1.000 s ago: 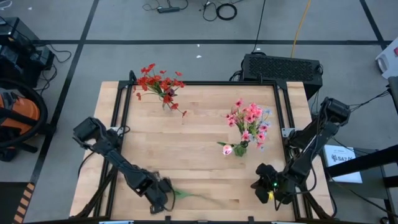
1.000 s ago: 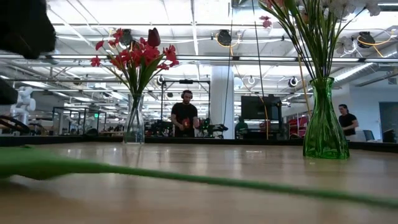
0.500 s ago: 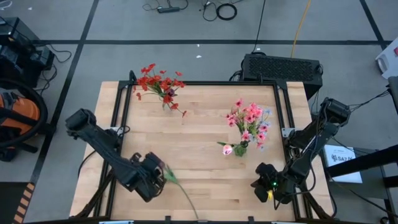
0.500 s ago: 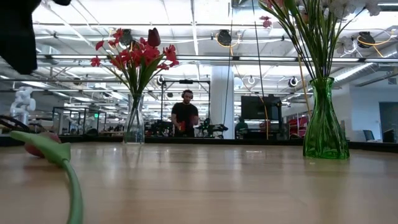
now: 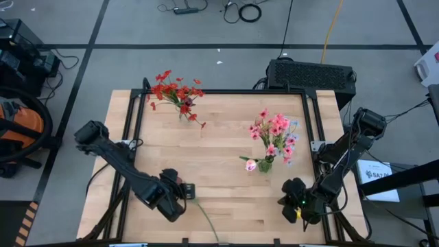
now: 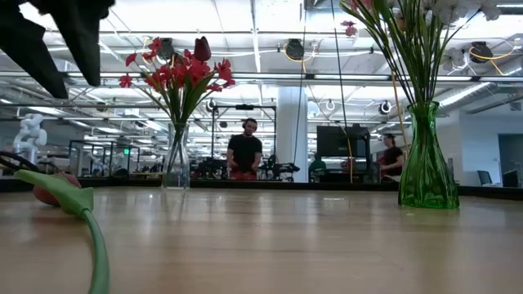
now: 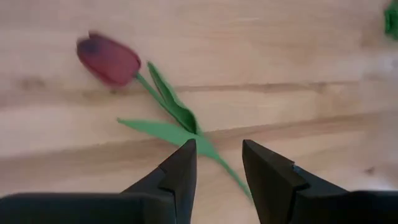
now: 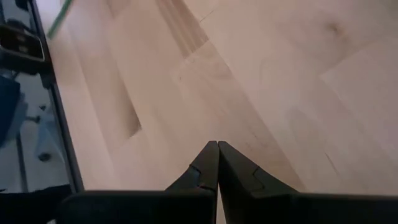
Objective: Sort flowers into vase by color
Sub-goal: Put the dark red flower into the transparent vase
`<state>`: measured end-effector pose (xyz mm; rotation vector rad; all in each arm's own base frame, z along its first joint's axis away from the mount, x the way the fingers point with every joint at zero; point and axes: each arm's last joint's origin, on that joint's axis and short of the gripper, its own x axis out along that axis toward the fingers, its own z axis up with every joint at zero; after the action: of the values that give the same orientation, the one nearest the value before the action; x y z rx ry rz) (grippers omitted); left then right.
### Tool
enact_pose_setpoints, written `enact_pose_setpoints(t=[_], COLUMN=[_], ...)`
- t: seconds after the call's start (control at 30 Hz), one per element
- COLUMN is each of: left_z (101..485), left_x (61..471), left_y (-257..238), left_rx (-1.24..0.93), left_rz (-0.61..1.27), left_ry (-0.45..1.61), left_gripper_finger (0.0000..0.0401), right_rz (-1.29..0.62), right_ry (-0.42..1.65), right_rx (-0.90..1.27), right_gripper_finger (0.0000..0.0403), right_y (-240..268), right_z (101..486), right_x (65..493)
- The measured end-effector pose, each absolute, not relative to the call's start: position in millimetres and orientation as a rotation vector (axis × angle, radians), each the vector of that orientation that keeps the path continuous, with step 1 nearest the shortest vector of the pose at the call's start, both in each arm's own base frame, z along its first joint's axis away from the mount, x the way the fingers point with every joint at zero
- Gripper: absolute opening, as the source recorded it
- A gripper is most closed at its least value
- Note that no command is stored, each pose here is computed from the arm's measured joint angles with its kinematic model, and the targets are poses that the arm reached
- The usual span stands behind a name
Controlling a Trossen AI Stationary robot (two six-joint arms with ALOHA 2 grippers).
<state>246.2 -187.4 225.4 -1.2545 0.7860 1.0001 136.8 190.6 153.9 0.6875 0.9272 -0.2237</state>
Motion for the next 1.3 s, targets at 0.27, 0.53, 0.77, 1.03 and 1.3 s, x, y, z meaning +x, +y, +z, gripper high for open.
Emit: enact_pose_setpoints(t=[0.27,0.53,0.77,1.03,1.3], left_z=[189.0,156.0,177.0,182.9,181.6], left_x=[291.6,322.9,328.4,320.3,316.3], left_y=[-204.5,-207.6,-206.9,-205.5,-199.3], left_rx=[-1.57,-1.642,-1.625,-1.562,-1.518], left_rz=[0.948,1.032,1.043,1.176,1.247], left_ry=[0.739,0.822,0.832,0.95,0.976], left_gripper_finger=[0.0135,0.0135,0.0134,0.0134,0.0134], right_rz=[-0.213,-0.191,-0.16,-0.162,-0.168], right_ry=[0.967,0.983,1.009,1.028,1.033], right_rx=[0.607,0.517,0.442,0.391,0.382], right_gripper_finger=[0.0,0.0,0.0,0.0,0.0], right_y=[188.0,186.1,185.0,182.6,181.7], right_z=[151.9,150.9,150.0,148.8,148.4], right_x=[134.5,133.2,132.0,130.3,129.8])
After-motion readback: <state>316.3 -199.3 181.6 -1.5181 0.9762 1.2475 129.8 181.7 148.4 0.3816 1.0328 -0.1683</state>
